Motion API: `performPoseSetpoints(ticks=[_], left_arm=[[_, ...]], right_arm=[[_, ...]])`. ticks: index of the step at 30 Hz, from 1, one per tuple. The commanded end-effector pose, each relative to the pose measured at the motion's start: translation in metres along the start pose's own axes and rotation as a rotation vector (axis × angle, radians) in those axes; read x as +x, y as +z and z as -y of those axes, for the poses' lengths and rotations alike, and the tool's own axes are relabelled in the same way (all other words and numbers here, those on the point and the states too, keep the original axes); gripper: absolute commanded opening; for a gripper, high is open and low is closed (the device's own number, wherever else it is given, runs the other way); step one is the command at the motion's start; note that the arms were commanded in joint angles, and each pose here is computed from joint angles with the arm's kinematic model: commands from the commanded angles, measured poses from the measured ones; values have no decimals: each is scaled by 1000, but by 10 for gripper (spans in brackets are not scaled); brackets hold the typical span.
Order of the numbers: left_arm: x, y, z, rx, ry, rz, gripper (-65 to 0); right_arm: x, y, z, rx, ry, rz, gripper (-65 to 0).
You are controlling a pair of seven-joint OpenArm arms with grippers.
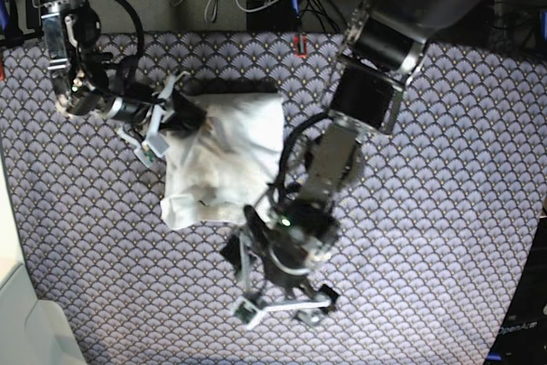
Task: Fold the T-shirt properly
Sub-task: 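Release the bundle with the left gripper and withdraw it, then tuck the bundle edge with the right gripper and release it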
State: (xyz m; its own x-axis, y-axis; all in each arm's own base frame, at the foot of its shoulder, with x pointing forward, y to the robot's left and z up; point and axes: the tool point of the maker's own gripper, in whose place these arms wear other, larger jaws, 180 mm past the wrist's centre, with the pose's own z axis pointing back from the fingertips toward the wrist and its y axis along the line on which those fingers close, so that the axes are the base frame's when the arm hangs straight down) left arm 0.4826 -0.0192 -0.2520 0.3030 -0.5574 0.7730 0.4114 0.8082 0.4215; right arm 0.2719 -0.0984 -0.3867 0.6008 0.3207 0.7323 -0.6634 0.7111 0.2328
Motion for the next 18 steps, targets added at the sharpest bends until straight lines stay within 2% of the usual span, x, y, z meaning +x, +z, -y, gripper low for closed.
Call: performPoseSetpoints(ticks=[1, 4, 6, 8, 12, 16, 17, 18], left_arm=[[19, 5, -23, 36, 62, 48, -27], [9, 16, -61, 76, 215, 35, -28], [-9, 26, -90, 111, 312, -4, -32], [-28, 34, -101, 105, 401, -51, -81], [-70, 61, -113, 88, 499, -132, -330], [-107, 85, -101, 57, 503, -225, -615], [-119, 93, -96, 56, 500, -256, -650], [-129, 100, -91, 57, 493, -284, -650]], right_arm=[[19, 11, 6, -16, 38, 53, -606], [28, 16, 4, -19, 71, 67, -606], [25, 22, 11, -42, 81, 39, -606], [26, 28, 21, -71, 75, 32, -606], [36, 49, 41, -151, 78, 45, -609], [55, 68, 48, -212, 119, 80, -610], [61, 71, 46, -216, 135, 93, -610], [65, 73, 43, -217, 149, 101, -610]])
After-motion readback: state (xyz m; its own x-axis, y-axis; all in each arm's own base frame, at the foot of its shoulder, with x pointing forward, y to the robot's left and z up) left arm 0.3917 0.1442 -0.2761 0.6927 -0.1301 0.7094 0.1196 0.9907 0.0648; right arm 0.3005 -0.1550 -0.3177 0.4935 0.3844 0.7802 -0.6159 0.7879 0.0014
